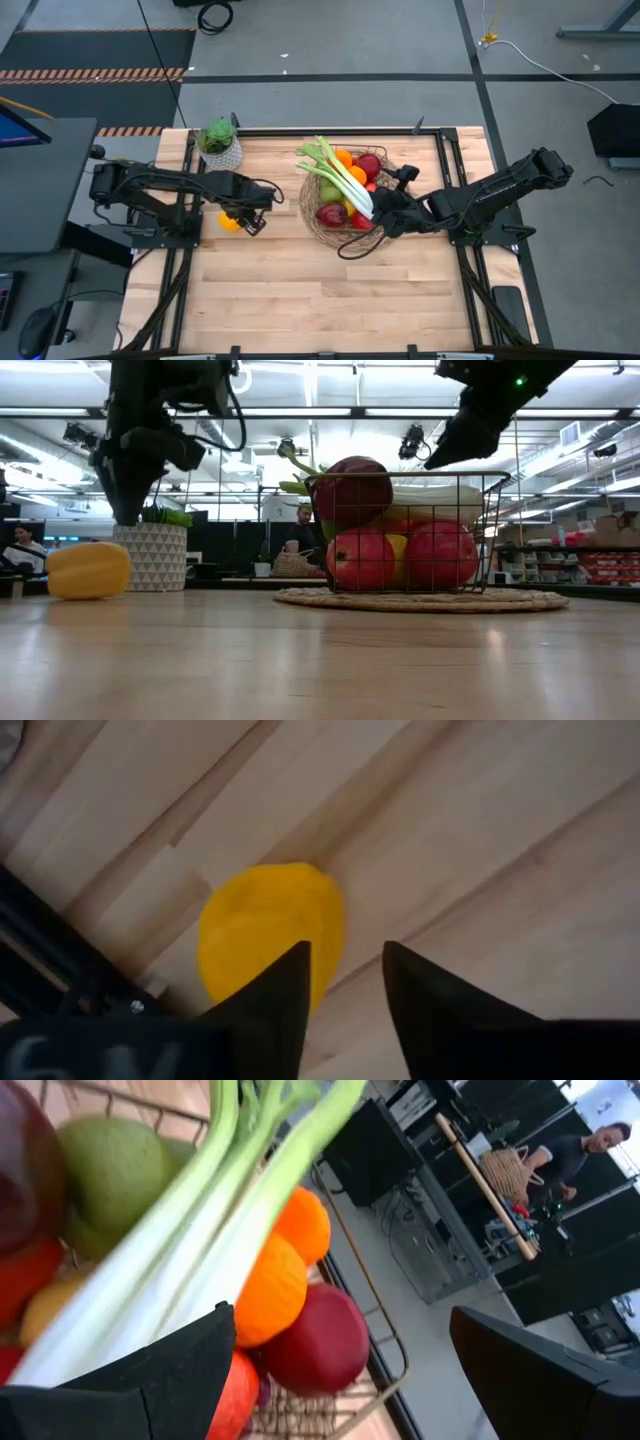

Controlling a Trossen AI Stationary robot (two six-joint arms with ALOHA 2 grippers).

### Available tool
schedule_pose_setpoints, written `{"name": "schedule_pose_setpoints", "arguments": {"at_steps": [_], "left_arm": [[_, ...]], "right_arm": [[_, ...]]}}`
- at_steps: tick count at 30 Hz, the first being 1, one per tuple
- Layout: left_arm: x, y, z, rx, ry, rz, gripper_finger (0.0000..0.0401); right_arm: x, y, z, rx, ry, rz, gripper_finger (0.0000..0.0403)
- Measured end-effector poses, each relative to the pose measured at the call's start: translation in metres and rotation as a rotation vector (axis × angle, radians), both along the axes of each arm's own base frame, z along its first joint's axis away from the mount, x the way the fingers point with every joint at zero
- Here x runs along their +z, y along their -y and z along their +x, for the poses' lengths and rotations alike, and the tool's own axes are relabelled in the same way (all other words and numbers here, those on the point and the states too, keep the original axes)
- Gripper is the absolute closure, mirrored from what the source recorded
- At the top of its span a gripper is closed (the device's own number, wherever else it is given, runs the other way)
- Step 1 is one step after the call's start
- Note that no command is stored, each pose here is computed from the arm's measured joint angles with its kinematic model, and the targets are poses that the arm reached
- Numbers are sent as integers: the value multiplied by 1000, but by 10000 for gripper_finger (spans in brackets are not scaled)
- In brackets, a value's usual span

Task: Build produce basket
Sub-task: Put the yellow bell pepper into the wire basket

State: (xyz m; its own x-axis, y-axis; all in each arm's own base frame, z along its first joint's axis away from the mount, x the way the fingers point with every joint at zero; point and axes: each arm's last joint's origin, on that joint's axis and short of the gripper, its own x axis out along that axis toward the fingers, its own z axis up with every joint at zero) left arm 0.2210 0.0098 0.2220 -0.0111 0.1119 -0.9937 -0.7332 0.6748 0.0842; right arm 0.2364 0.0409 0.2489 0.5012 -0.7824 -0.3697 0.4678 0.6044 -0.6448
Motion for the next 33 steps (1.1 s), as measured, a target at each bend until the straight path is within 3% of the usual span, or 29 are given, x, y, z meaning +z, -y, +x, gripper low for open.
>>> {"name": "schedule_pose_setpoints", "arguments": {"at_steps": [6,14,22,28,33], "left_arm": [[17,5,1,-70,-20,1,292],[8,20,-5,-157,-66,90,259],[-21,18,-23,-97,-178,98,174],[-23,16,-22,-65,-165,100,98],[-24,16,-18,-64,-123,102,62]], "right_arm": [[-4,2,-6,-35,-17,20,29],[-6,1,-7,-30,-11,77,29],[-6,1,-7,-28,-14,80,29],[-6,1,-7,-28,-14,80,29],[-6,1,-7,-25,-14,90,29]]}}
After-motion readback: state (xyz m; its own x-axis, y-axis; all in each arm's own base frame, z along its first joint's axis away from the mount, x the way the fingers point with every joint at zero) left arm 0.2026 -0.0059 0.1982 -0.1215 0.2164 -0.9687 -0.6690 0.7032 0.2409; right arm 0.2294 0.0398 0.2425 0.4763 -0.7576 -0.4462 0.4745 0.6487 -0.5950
